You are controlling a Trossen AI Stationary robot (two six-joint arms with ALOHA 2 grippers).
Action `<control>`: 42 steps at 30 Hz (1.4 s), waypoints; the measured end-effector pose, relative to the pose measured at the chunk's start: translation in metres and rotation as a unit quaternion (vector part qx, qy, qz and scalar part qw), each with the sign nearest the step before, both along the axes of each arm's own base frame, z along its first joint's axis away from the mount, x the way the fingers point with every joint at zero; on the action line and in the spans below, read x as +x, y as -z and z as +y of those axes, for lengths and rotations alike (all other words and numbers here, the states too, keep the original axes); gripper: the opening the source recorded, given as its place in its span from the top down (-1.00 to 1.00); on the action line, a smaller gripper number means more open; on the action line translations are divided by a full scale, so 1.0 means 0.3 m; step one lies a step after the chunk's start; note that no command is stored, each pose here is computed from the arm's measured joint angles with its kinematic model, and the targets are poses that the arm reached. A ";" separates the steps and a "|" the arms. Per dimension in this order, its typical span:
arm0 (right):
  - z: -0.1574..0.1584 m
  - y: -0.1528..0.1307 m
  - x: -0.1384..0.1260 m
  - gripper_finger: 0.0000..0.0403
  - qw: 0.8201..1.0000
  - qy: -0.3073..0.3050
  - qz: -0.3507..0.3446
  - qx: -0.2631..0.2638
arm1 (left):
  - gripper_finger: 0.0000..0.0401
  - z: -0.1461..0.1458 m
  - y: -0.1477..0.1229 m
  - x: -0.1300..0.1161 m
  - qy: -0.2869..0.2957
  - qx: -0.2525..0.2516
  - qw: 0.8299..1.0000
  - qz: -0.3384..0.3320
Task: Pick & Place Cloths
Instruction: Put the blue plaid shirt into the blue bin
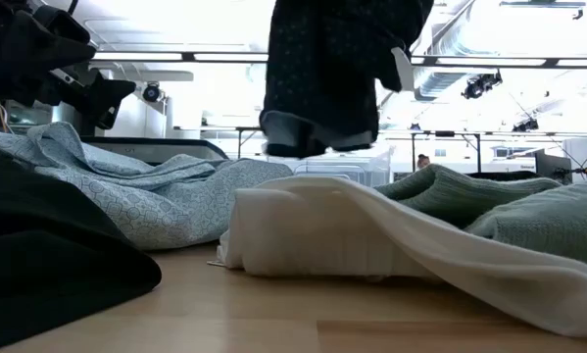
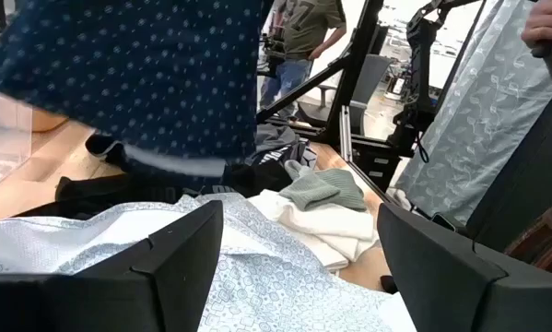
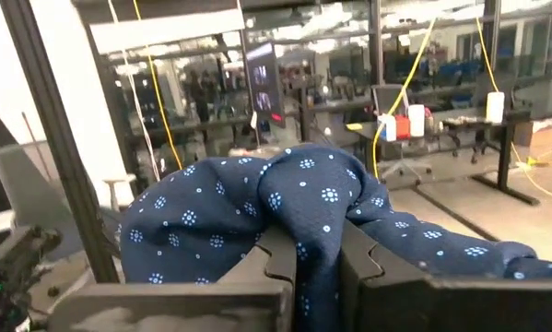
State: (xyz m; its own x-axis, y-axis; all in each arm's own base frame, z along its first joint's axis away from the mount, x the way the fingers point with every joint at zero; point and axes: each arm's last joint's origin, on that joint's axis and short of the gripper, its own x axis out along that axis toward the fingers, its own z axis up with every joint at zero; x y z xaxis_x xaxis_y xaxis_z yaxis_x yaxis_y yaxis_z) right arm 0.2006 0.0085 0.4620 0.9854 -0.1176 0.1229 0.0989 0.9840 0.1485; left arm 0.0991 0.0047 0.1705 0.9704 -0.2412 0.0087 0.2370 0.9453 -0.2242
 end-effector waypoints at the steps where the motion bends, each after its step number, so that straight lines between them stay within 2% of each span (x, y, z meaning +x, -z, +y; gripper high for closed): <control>1: 0.000 -0.006 -0.001 0.93 1.000 -0.001 -0.009 0.000 | -0.42 0.000 0.000 0.000 0.000 -0.008 1.000 0.002; 5: 0.000 -0.023 -0.005 0.93 0.999 0.000 -0.034 -0.011 | -0.42 0.000 -0.010 0.000 0.001 -0.052 0.999 -0.002; 11: 0.000 -0.025 -0.005 0.93 0.999 -0.001 -0.038 -0.011 | -0.42 0.000 -0.033 -0.002 0.005 -0.073 0.997 -0.031; 15: 0.001 -0.025 -0.005 0.93 0.999 -0.002 -0.038 -0.011 | -0.42 0.002 -0.041 -0.002 -0.001 -0.149 0.989 -0.026; 17: 0.001 -0.025 -0.005 0.93 0.999 -0.001 -0.038 -0.011 | -0.42 0.007 -0.044 -0.002 -0.023 -0.194 0.980 -0.024; 20: 0.001 -0.022 0.002 0.93 0.999 -0.001 -0.035 -0.011 | -0.42 0.013 -0.062 -0.004 -0.055 -0.229 0.971 -0.033; 27: 0.005 -0.008 0.040 0.93 1.000 -0.004 -0.029 -0.012 | -0.42 0.022 -0.177 -0.010 -0.099 -0.219 0.968 -0.072; 31: 0.008 0.000 0.069 0.93 0.999 -0.015 -0.031 -0.014 | -0.42 0.026 -0.243 0.003 -0.107 -0.217 0.968 -0.071; 36: 0.014 0.011 0.108 0.93 0.999 -0.030 -0.034 -0.016 | -0.42 0.033 -0.335 0.047 -0.113 -0.192 0.973 -0.058; 42: 0.016 0.021 0.141 0.93 0.999 -0.031 -0.038 -0.012 | -0.42 0.045 -0.471 0.144 -0.105 -0.112 0.987 -0.049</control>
